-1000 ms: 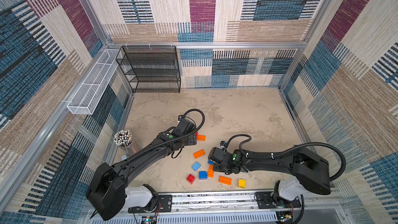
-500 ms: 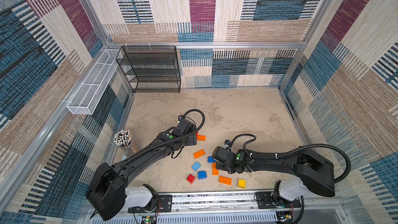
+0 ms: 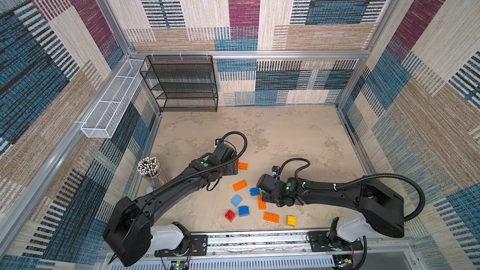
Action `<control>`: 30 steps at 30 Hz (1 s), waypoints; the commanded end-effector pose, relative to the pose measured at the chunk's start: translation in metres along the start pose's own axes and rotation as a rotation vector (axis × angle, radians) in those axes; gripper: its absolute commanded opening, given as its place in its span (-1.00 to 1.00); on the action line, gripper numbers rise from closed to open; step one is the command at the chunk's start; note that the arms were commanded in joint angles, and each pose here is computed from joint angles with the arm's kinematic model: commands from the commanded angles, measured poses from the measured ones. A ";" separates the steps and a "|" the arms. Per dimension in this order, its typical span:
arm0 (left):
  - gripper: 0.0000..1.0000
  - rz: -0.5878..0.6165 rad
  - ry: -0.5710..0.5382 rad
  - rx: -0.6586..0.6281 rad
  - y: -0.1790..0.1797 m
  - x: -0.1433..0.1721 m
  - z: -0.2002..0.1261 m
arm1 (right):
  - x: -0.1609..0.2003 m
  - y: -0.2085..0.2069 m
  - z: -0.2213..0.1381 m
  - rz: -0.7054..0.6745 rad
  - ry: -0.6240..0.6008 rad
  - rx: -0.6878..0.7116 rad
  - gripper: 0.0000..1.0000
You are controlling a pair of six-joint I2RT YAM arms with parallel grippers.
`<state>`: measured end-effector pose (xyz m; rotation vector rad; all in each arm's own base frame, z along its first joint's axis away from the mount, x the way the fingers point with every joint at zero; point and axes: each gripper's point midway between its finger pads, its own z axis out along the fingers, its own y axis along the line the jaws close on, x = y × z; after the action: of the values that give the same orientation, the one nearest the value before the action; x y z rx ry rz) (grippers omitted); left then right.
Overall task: Assemble the letter p with lego
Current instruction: Adjust the lego brick at the center of the board, then pick up the lego brick from the center of the board.
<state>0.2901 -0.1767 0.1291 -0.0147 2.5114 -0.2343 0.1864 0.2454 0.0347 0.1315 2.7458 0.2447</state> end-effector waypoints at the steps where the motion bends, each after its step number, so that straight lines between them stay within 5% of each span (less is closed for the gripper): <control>1: 0.75 0.014 -0.016 0.021 -0.004 -0.004 -0.002 | -0.006 -0.002 -0.002 -0.007 -0.025 0.016 0.22; 24: 0.76 0.009 -0.018 0.016 -0.001 -0.002 -0.001 | -0.003 -0.007 0.026 -0.034 0.011 0.091 0.17; 30: 0.76 0.012 -0.021 0.010 0.000 -0.003 -0.002 | -0.012 0.004 0.033 -0.083 -0.002 0.098 0.02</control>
<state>0.2900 -0.1765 0.1297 -0.0144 2.4985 -0.2432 0.2184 0.2559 0.0205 0.0893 2.6938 0.1364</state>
